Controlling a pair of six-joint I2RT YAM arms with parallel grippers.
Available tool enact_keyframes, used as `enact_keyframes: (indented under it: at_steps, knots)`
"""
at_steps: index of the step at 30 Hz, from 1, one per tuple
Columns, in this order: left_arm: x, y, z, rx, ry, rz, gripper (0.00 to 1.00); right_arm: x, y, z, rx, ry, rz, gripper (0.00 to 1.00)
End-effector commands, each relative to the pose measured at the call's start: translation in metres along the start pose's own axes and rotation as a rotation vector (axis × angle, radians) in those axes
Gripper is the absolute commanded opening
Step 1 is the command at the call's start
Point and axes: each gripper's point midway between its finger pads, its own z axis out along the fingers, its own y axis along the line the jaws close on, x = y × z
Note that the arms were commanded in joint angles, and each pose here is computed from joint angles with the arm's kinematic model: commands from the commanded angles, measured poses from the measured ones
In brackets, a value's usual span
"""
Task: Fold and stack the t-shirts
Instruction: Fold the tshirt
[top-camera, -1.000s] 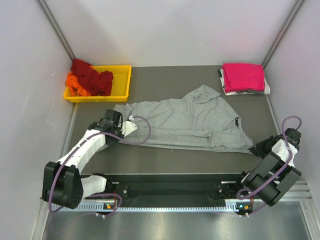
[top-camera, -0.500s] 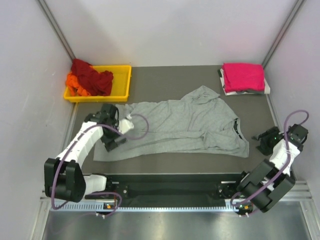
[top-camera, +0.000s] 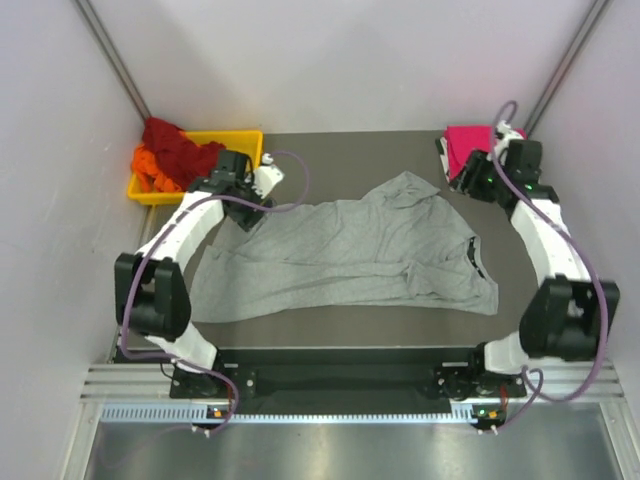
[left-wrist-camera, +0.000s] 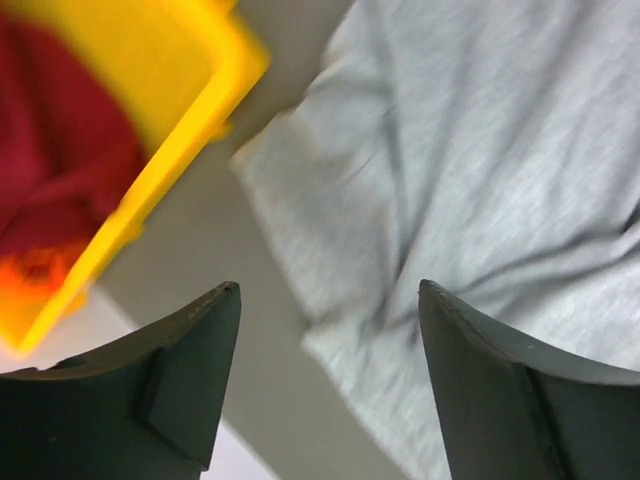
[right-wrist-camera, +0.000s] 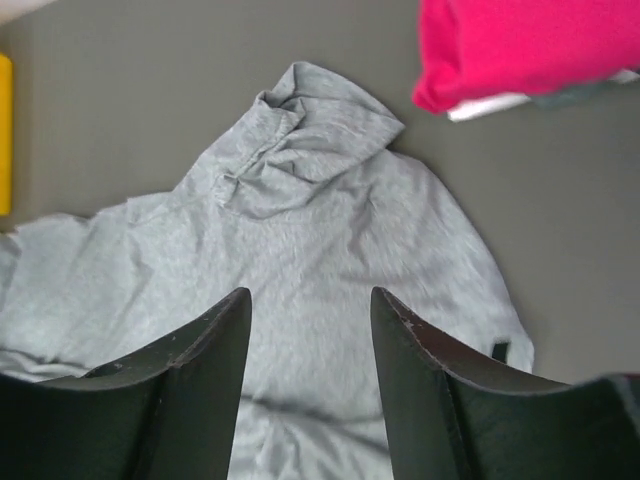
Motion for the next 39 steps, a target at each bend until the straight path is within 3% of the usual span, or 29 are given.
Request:
enact_keyframes:
  at_steps: [1,3,4,7,9,16,19,20,22,24,26,31,35,36,38,39]
  knots:
    - [-0.034,-0.003,0.023,-0.005,-0.088,0.029,0.77,-0.009,0.023,0.044,-0.041,0.025,-0.136,0.51]
    - [-0.035,-0.008,0.045,0.017,-0.066,0.051,0.85,0.002,0.019,0.075,-0.036,0.088,-0.146,0.51]
    - [-0.040,0.001,0.049,-0.018,-0.062,0.052,0.87,0.000,0.040,0.085,-0.073,0.096,-0.177,0.51]
    - [-0.035,0.001,0.076,-0.010,-0.002,0.052,0.90,0.012,0.056,0.124,-0.114,0.165,-0.198,0.55]
    - [-0.030,-0.003,0.094,0.004,0.029,0.059,0.90,0.032,0.060,0.152,-0.106,0.228,-0.211,0.59]
    - [-0.021,-0.015,0.126,0.052,0.066,0.070,0.86,0.029,0.063,0.212,-0.091,0.236,-0.198,0.59]
    - [-0.017,-0.017,0.131,0.049,0.074,0.067,0.66,0.034,0.063,0.225,-0.099,0.248,-0.178,0.51]
    - [-0.016,-0.016,0.132,0.045,0.076,0.068,0.52,0.037,0.064,0.228,-0.106,0.252,-0.175,0.42]
    - [-0.014,-0.019,0.132,0.057,0.076,0.078,0.40,0.037,0.065,0.232,-0.114,0.245,-0.160,0.31]
    - [-0.016,-0.021,0.131,0.068,0.064,0.079,0.02,0.037,0.064,0.234,-0.111,0.242,-0.149,0.14]
    - [-0.017,-0.021,0.129,0.070,0.061,0.070,0.00,0.034,0.066,0.231,-0.110,0.236,-0.145,0.00]
    - [-0.019,-0.016,0.113,0.045,0.067,0.033,0.00,0.025,0.068,0.200,-0.094,0.194,-0.143,0.00]
    - [-0.023,-0.015,0.081,0.036,0.037,0.003,0.00,0.012,0.080,0.145,-0.096,0.140,-0.134,0.00]
    - [-0.016,-0.020,0.077,0.045,0.050,0.004,0.00,0.036,0.071,0.136,-0.079,0.182,-0.119,0.00]
    - [-0.007,-0.023,0.062,0.046,0.068,-0.008,0.00,0.036,0.080,0.104,-0.082,0.145,-0.110,0.00]
    - [0.003,-0.029,0.059,0.057,0.093,-0.017,0.00,0.068,0.070,0.097,-0.057,0.202,-0.090,0.00]
